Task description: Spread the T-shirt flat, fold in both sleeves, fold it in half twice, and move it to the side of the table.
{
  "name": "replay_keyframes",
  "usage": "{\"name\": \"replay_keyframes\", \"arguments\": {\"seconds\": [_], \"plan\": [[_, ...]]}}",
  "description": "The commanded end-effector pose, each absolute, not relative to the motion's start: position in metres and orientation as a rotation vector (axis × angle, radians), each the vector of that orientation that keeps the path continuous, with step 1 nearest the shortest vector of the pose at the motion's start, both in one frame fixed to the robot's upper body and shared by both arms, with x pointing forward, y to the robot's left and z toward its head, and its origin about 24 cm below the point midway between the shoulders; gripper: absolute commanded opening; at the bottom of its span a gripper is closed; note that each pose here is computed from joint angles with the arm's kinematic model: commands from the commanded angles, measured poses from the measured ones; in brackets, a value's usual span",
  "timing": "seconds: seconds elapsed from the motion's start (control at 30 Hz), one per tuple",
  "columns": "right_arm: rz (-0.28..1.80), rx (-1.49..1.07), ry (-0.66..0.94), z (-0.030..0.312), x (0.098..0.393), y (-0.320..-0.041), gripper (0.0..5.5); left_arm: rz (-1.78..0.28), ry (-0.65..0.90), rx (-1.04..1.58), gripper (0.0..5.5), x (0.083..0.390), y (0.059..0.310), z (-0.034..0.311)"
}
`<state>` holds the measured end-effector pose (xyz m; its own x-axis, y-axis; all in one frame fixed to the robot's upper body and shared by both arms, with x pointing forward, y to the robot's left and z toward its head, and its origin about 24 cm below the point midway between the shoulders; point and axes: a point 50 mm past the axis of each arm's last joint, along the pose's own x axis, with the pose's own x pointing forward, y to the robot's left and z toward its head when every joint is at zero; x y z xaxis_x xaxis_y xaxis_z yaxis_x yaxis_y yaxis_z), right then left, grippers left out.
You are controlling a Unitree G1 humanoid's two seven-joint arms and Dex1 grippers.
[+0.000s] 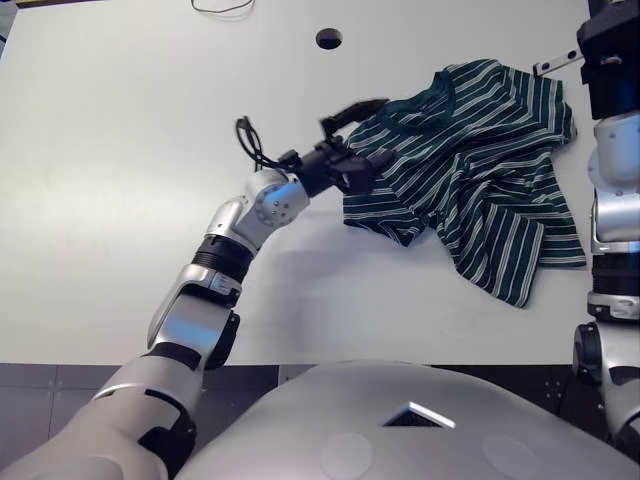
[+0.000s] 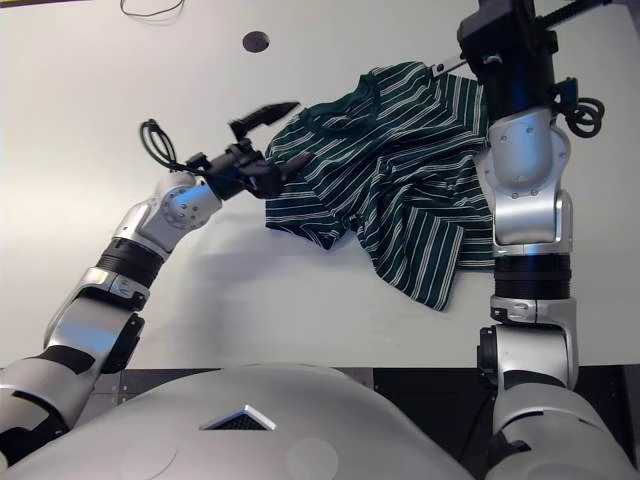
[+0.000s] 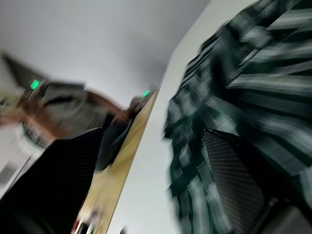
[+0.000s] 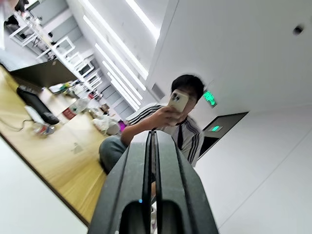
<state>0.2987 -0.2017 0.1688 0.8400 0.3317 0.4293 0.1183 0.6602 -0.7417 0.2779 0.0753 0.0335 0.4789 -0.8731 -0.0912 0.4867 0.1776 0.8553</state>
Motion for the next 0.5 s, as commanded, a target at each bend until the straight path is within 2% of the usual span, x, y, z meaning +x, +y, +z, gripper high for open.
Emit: {"name": "replay_keyframes", "arguments": {"seconds": [0.03, 0.17, 0.23, 0.33, 0.4, 0.5], "plan": [[0.170, -0.858, -0.563, 0.167, 0.303, -0.188, 0.10, -1.245, -0.376, 1.168, 3.13, 0.259, 0.086, 0.005], [0.194, -0.857, -0.568, 0.165, 0.305, -0.179, 0.10, -1.338, -0.354, 1.314, 2.38, 0.263, 0.089, 0.001], [0.207, -0.862, -0.577, 0.165, 0.304, -0.176, 0.10, -1.349, -0.313, 1.413, 2.15, 0.270, 0.098, -0.002], [0.218, -0.872, -0.586, 0.166, 0.301, -0.173, 0.10, -1.346, -0.248, 1.513, 1.49, 0.279, 0.114, -0.009], [0.233, -0.887, -0.590, 0.165, 0.299, -0.170, 0.10, -1.346, -0.161, 1.607, 1.12, 0.284, 0.137, -0.013], [0.254, -0.912, -0.578, 0.163, 0.296, -0.169, 0.10, -1.322, 0.016, 1.758, 0.62, 0.294, 0.190, -0.007]]}}
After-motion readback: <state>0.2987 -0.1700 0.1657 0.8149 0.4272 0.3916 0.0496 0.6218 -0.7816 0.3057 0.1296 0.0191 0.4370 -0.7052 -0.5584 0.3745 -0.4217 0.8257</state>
